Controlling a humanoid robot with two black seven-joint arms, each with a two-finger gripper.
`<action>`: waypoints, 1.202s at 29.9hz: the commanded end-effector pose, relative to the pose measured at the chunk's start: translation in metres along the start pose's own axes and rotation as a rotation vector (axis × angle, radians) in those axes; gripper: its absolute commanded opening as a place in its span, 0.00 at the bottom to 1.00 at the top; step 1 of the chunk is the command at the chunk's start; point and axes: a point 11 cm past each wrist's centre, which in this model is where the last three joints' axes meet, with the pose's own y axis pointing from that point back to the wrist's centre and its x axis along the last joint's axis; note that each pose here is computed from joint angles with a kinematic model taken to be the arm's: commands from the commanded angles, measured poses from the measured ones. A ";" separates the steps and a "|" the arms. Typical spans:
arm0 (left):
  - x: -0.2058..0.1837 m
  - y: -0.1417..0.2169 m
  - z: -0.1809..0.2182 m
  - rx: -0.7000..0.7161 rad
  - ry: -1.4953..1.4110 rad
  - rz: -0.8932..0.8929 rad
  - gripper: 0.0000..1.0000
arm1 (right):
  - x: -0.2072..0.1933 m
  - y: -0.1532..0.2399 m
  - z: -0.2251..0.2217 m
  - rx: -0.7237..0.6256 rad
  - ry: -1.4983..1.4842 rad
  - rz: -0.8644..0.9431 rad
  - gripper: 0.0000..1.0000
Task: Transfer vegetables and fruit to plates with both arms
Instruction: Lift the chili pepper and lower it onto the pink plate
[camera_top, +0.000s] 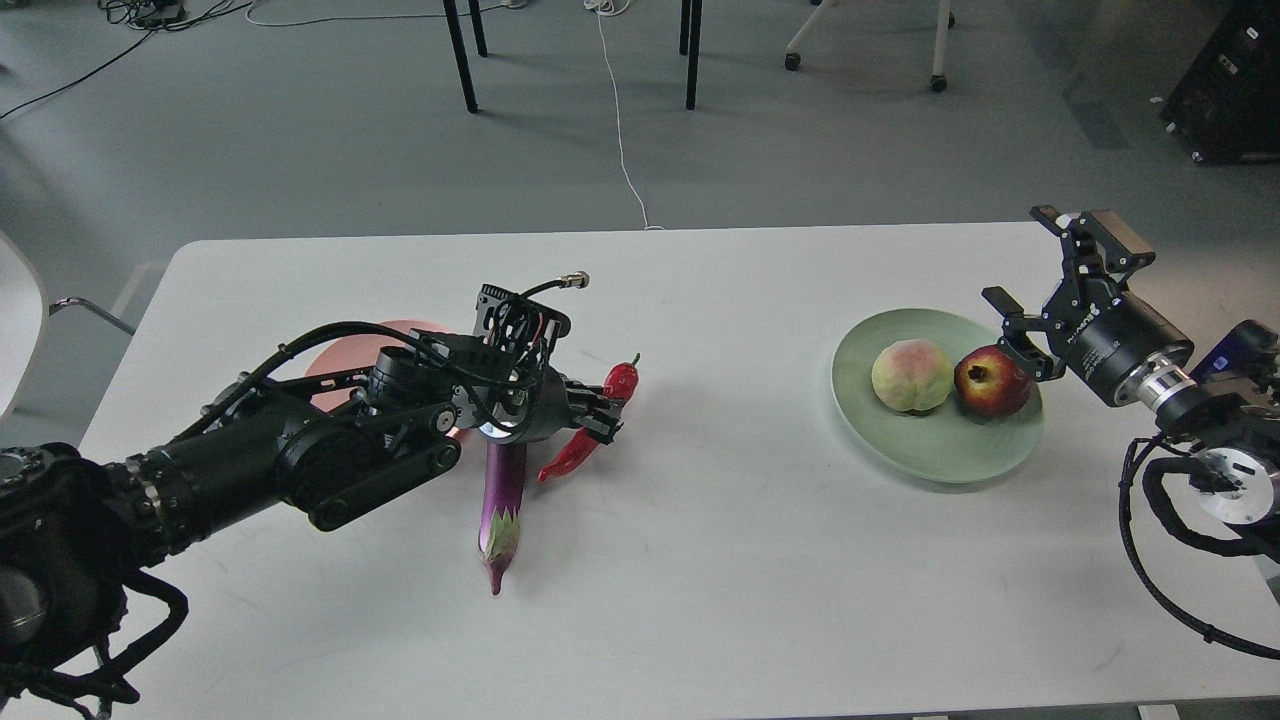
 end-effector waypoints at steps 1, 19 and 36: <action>0.022 0.007 0.016 -0.040 0.080 0.039 0.15 | 0.001 0.000 0.000 0.000 0.001 0.003 0.97; 0.062 0.083 -0.040 -0.031 0.158 0.164 0.17 | 0.004 0.005 0.008 -0.017 -0.001 0.015 0.97; -0.018 0.123 -0.142 0.188 0.294 0.084 0.19 | -0.012 -0.001 0.018 -0.023 -0.031 -0.014 0.97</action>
